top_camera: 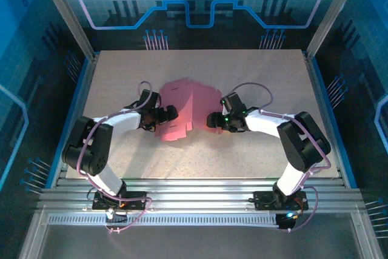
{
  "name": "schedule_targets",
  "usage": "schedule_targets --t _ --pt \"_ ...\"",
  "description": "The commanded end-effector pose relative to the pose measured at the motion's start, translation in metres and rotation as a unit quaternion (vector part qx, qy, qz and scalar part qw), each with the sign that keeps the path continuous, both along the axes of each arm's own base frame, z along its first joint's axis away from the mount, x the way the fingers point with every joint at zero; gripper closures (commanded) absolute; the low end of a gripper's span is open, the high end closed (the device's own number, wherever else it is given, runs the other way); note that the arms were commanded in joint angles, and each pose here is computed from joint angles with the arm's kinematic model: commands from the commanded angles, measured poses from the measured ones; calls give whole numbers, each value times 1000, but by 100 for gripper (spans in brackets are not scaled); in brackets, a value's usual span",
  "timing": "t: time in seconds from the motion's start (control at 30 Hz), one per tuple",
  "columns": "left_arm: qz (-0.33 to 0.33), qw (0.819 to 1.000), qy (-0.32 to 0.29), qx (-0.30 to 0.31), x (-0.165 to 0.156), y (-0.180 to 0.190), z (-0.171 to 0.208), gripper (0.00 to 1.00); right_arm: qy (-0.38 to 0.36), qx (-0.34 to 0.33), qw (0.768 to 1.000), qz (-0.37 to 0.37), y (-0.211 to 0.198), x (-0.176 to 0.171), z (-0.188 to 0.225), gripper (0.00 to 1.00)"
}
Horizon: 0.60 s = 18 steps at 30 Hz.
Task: Fold the paper box
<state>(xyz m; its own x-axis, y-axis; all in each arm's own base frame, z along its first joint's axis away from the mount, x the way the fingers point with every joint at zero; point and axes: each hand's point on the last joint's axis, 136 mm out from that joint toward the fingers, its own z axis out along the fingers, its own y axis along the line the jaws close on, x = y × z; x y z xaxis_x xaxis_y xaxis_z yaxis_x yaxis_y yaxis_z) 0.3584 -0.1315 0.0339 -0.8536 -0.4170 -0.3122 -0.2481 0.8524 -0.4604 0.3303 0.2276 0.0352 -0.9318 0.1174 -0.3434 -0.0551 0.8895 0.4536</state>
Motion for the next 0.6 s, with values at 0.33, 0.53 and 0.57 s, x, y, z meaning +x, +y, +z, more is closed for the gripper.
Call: schedule_targets --t 0.33,0.53,0.57 --pt "-65 983 22 -173 -17 -57 1 1 -31 125 991 42 29 -3 37 20" --pt "-95 968 -4 -231 -17 -80 19 1 -33 166 984 48 37 2 46 19" --pt "-101 967 -4 -234 -18 -83 20 1 -38 173 983 50 39 4 49 19"
